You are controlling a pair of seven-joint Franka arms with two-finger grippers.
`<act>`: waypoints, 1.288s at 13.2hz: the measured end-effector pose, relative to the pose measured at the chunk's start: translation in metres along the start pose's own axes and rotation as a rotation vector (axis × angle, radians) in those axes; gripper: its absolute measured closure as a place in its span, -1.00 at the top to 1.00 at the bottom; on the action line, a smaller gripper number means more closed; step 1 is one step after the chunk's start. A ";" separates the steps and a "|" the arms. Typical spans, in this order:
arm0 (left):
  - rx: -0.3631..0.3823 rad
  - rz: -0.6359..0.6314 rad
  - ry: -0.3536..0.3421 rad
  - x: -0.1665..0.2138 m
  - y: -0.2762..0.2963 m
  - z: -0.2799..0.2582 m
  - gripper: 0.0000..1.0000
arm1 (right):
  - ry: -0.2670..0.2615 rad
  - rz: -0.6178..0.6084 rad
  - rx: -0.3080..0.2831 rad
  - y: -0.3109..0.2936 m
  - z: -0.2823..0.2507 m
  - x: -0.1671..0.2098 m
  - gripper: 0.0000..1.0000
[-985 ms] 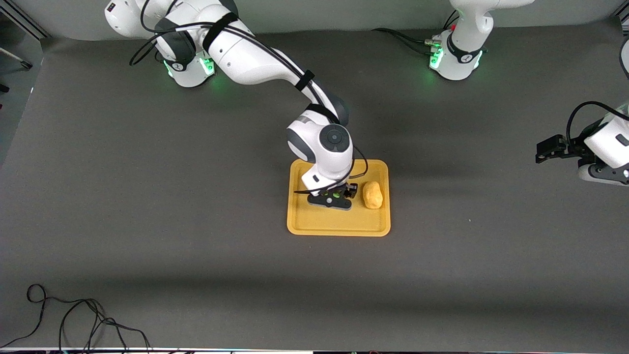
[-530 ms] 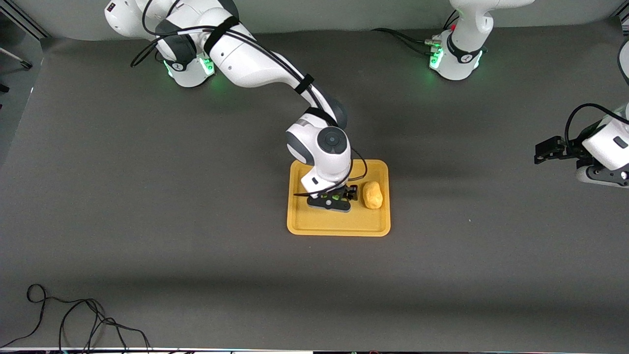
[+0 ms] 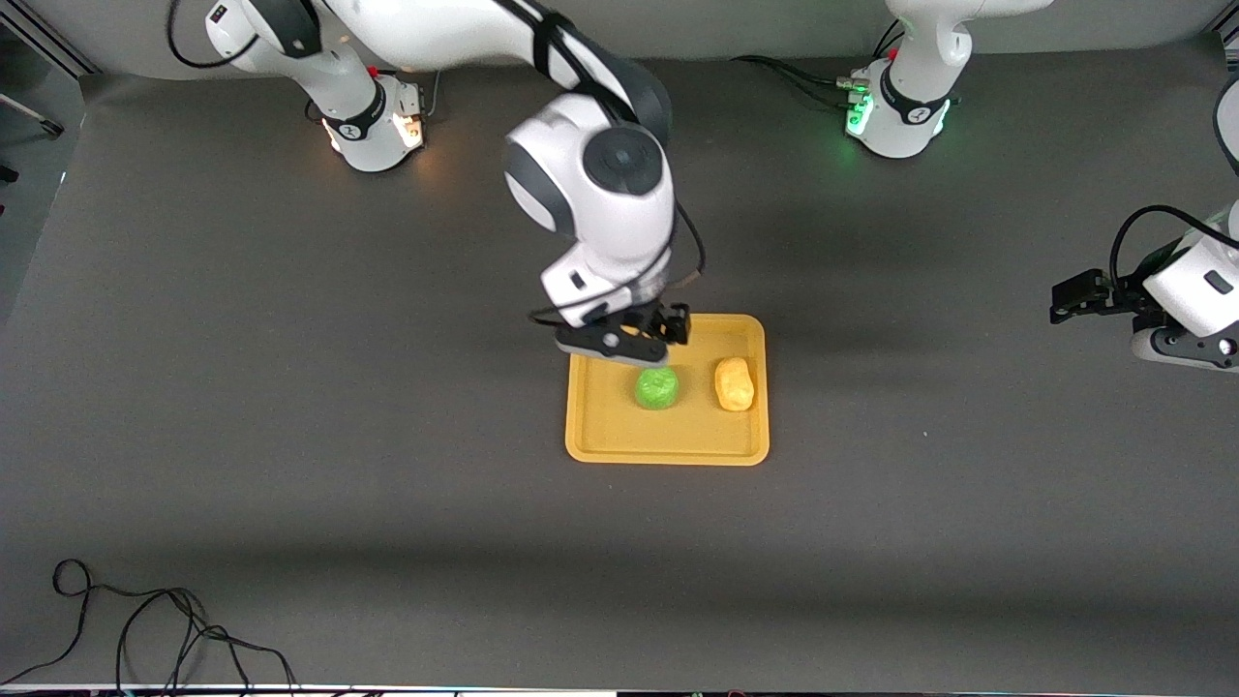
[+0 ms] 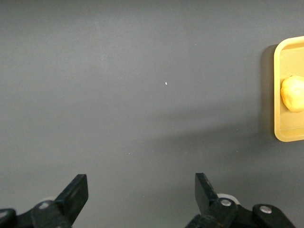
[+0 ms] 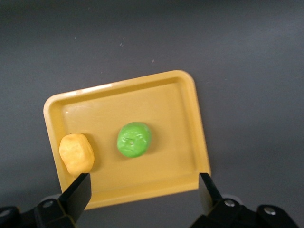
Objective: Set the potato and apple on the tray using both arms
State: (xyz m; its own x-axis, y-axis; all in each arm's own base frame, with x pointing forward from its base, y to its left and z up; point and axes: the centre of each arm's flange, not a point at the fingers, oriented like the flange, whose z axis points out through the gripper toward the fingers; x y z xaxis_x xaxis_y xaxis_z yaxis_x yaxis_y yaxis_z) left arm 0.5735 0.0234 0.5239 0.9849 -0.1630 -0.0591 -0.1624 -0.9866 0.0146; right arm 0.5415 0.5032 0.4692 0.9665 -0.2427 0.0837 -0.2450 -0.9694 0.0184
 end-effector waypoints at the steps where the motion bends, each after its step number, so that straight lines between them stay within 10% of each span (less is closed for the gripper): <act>1: 0.000 0.002 -0.001 0.000 0.001 0.000 1.00 | -0.017 -0.020 -0.019 0.024 -0.027 0.011 1.00; 8: -0.002 0.005 -0.005 0.002 0.003 0.003 1.00 | -0.123 -0.173 -0.040 0.281 -0.099 0.125 1.00; 17: -0.003 -0.013 0.015 0.022 0.008 -0.014 1.00 | -0.114 -0.180 0.010 0.497 -0.097 0.171 1.00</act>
State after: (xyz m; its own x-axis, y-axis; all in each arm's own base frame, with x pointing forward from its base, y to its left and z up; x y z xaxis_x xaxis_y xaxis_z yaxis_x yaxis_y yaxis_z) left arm 0.5952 0.0121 0.5371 0.9878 -0.1496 -0.0442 -0.1490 -0.9887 0.0173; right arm 0.5776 -0.0164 0.5891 0.9972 -0.0677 -0.0332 -0.0674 -0.9976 0.0126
